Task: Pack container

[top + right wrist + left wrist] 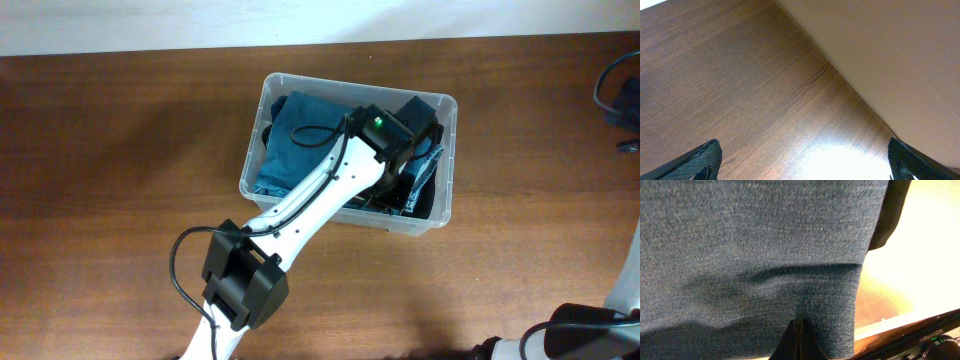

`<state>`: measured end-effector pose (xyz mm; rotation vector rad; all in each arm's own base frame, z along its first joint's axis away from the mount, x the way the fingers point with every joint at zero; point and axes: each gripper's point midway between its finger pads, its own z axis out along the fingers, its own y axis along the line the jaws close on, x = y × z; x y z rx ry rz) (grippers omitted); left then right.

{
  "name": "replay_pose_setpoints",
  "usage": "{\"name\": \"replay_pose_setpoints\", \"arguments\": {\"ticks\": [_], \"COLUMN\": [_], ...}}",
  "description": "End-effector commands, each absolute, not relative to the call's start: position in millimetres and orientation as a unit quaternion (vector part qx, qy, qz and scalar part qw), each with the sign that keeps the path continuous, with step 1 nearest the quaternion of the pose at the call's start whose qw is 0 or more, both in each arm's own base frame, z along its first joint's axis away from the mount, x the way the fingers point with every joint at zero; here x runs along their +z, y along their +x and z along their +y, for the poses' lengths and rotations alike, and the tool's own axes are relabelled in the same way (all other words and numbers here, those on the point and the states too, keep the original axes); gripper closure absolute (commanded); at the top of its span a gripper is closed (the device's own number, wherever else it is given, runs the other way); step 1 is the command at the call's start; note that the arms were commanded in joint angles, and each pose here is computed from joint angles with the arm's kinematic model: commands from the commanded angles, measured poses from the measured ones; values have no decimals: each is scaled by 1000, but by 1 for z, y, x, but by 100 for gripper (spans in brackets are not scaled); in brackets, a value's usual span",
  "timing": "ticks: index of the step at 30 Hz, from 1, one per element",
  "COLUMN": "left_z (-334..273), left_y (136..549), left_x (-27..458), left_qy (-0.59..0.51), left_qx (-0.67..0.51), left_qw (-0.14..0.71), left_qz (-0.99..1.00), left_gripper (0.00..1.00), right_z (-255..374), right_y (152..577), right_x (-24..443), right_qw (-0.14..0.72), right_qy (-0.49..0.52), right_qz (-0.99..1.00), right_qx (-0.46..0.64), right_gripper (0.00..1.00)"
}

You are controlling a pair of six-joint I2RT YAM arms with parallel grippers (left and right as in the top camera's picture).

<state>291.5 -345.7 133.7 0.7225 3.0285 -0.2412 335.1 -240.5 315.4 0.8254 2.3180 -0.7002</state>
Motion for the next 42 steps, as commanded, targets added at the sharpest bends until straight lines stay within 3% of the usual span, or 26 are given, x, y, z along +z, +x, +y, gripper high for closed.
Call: {"name": "replay_pose_setpoints", "arguments": {"ticks": [1, 16, 42], "left_z": [-358, -351, -364], "left_y": [286, 280, 293], "left_x": [150, 104, 93], "left_qy": [235, 233, 238], "left_qx": [-109, -90, -110], "left_qw": [22, -5, 25], "left_qz": [966, 968, 965], "left_gripper": [99, 99, 99], "right_z": [-243, -243, -243], "right_y": [334, 334, 334], "right_x": [318, 318, 318], "right_qw": [291, 291, 291], "right_qy": [318, 318, 318], "right_qz": [862, 862, 862], "right_qx": [-266, -266, -266], "right_gripper": [1, 1, 2]}}
